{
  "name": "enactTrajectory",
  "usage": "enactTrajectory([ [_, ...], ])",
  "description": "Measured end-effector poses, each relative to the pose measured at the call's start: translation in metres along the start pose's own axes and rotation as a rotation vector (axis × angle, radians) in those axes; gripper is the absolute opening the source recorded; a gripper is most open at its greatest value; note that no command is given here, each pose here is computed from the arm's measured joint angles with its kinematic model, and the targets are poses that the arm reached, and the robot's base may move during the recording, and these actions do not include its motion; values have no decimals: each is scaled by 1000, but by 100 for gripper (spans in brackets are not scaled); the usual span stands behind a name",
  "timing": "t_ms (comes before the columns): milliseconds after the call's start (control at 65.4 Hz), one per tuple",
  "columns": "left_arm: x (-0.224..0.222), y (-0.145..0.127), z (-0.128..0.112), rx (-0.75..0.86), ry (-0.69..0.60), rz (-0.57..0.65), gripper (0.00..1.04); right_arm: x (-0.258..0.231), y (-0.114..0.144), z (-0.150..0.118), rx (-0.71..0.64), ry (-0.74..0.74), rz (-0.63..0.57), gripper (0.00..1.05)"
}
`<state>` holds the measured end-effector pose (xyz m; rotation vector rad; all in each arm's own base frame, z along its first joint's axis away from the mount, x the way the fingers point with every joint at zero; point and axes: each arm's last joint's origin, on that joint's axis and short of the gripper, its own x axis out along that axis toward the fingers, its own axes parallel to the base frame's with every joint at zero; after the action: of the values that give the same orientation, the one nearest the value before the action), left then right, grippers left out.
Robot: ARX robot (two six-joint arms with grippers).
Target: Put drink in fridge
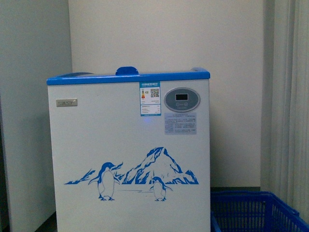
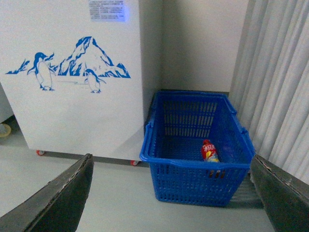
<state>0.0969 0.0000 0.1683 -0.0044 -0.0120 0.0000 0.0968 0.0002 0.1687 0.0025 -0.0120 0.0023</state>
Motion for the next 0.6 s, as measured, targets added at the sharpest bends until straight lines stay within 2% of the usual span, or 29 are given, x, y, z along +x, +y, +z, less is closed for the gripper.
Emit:
enactTrajectory([
  [596,0,0,0,0,0,0,97,0,0,0,0,0,0,97],
])
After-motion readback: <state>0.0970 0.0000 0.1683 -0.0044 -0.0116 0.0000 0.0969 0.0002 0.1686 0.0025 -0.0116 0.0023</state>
